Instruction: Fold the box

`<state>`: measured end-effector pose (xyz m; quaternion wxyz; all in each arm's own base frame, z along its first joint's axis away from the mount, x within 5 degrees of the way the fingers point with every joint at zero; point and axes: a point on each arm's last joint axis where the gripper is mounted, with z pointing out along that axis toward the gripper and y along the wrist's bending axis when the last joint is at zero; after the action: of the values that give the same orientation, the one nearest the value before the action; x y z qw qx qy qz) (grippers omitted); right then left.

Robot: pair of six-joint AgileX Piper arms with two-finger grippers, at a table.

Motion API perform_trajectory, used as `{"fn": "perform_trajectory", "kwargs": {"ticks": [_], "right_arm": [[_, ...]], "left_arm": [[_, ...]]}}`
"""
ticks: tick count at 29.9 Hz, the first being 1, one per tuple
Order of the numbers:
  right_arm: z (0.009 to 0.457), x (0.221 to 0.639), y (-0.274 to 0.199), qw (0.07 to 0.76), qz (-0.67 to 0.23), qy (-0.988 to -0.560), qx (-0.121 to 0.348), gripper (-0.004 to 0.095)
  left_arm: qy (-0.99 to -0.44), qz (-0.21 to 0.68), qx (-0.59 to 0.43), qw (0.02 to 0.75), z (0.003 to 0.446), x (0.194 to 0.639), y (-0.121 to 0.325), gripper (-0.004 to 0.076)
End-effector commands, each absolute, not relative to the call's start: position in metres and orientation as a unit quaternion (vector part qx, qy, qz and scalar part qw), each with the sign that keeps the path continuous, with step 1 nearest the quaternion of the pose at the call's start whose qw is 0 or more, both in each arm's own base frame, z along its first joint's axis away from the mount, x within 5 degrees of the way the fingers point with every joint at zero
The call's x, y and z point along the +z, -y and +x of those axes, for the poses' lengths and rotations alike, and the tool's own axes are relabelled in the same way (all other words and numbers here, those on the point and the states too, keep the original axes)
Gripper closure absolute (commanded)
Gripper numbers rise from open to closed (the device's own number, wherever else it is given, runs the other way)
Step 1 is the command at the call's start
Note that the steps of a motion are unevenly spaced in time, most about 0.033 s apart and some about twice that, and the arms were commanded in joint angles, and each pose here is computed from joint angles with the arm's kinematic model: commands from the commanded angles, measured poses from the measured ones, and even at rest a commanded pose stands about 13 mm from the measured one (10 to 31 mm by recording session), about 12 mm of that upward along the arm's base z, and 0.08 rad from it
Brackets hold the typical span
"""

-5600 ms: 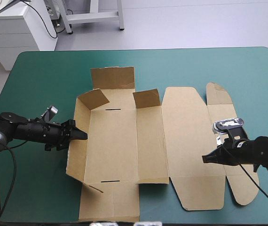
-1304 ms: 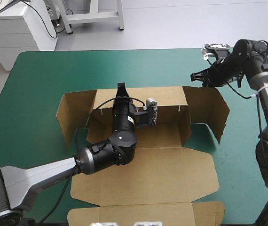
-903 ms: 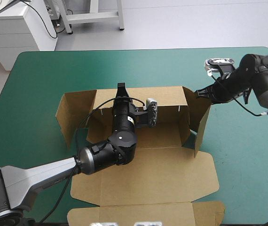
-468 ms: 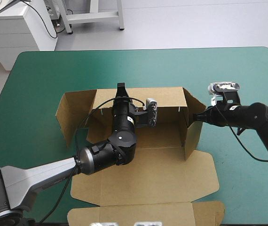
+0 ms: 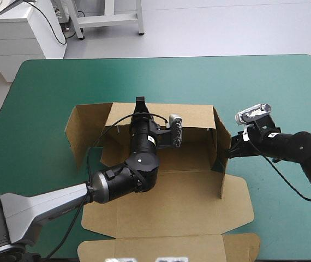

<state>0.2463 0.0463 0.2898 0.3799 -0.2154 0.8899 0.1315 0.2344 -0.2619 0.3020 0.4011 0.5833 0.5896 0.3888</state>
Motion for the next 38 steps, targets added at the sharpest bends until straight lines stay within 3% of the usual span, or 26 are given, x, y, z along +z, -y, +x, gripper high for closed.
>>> {"fn": "perform_trajectory", "kwargs": {"ticks": [1,6,13,14,16,18,19,26,34,38], "right_arm": [[0.244,0.295,-0.044,0.382,-0.262,-0.88,0.105,0.0272],[0.243,0.297,-0.045,0.371,-0.266,-0.883,0.113,0.0275],[0.256,0.33,-0.029,0.419,-0.151,-0.886,0.13,0.0311],[0.257,0.334,-0.028,0.423,-0.143,-0.885,0.133,0.0355],[0.259,0.344,-0.028,0.435,-0.133,-0.88,0.138,0.0565],[0.261,0.353,-0.029,0.446,-0.119,-0.875,0.149,0.0885],[0.261,0.357,-0.029,0.45,-0.108,-0.872,0.157,0.0915],[0.274,0.396,-0.027,0.472,-0.051,-0.863,0.174,0.0907],[0.329,0.411,-0.028,0.346,-0.065,-0.918,0.181,0.0907],[0.354,0.404,-0.023,0.282,-0.059,-0.944,0.161,0.0907]], "left_arm": [[-0.591,0.575,0.374,0.425,0.231,0.317,0.261,0.0731],[-0.594,0.571,0.373,0.426,0.231,0.317,0.26,0.0731],[-0.594,0.572,0.372,0.426,0.231,0.317,0.261,0.0731],[-0.594,0.572,0.372,0.426,0.231,0.317,0.261,0.0731],[-0.593,0.572,0.371,0.427,0.231,0.317,0.261,0.0731],[-0.593,0.573,0.37,0.428,0.23,0.317,0.261,0.0731],[-0.593,0.573,0.37,0.428,0.23,0.317,0.261,0.0731],[-0.593,0.574,0.368,0.428,0.23,0.317,0.261,0.0731],[-0.593,0.574,0.368,0.428,0.23,0.317,0.261,0.0731],[-0.593,0.574,0.368,0.428,0.23,0.317,0.261,0.0731]]}}
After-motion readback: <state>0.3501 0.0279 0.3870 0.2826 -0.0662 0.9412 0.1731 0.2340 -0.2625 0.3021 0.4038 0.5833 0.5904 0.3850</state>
